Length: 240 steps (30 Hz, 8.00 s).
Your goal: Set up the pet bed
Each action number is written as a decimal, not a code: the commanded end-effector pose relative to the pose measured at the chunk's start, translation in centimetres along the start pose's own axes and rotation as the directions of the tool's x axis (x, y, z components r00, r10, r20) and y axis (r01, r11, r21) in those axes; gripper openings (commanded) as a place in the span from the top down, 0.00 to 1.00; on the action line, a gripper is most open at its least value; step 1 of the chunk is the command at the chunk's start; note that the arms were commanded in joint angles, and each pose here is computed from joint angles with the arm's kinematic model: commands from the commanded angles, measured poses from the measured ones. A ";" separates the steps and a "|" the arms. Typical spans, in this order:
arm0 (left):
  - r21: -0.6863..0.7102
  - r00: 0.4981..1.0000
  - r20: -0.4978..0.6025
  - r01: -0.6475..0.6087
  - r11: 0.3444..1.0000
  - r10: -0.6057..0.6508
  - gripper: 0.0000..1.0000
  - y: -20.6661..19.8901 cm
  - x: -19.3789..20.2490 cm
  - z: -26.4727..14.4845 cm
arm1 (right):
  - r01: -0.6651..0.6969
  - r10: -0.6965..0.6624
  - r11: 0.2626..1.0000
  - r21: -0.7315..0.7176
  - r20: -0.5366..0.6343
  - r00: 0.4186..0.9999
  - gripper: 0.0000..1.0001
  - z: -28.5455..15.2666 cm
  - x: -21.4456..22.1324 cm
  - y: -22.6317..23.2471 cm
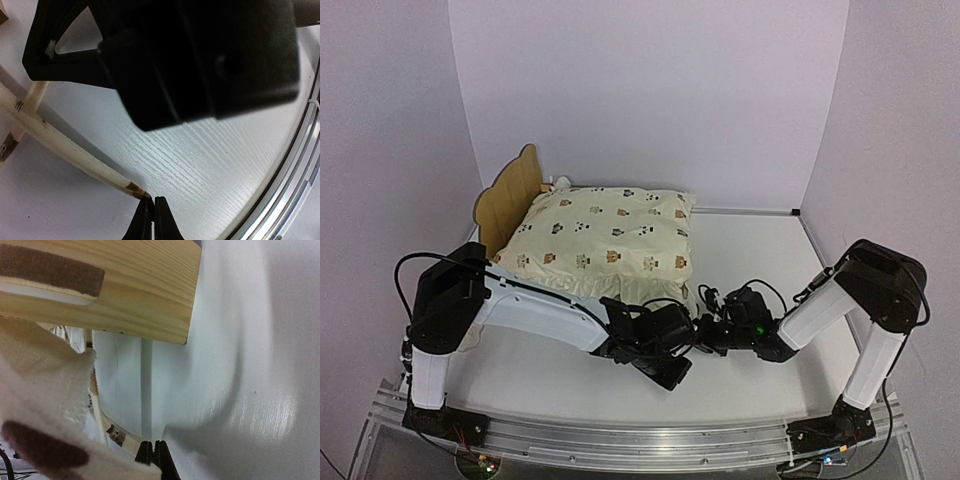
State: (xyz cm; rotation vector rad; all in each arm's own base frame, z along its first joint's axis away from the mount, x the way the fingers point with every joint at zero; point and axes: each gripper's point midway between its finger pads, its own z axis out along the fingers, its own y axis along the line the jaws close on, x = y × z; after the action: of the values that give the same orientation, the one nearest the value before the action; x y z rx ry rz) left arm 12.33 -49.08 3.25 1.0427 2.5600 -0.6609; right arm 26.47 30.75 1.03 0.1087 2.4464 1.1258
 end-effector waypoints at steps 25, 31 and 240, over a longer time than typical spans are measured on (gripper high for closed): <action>-0.295 0.989 0.110 0.130 0.947 -0.101 0.33 5.3 -0.3 -10.0 | 0.038 -0.032 0.991 -0.130 0.051 0.998 0.72 -0.7 0.4 1.1; -0.393 0.969 0.129 0.245 0.887 -0.211 0.40 9.9 0.5 -9.6 | 0.070 -0.063 0.991 -0.116 0.062 0.996 0.59 -1.9 0.4 1.1; -0.030 0.887 0.462 0.001 1.000 0.013 1.00 6.2 -14.6 0.0 | 0.359 -0.465 0.811 0.462 0.138 0.874 0.73 -11.8 -5.6 -3.4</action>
State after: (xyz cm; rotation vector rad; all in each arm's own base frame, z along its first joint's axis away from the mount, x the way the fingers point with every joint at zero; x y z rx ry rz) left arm 26.58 -53.45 7.48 0.7638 2.1723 -0.7495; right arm 25.55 20.02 8.55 -0.1236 2.2533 0.5228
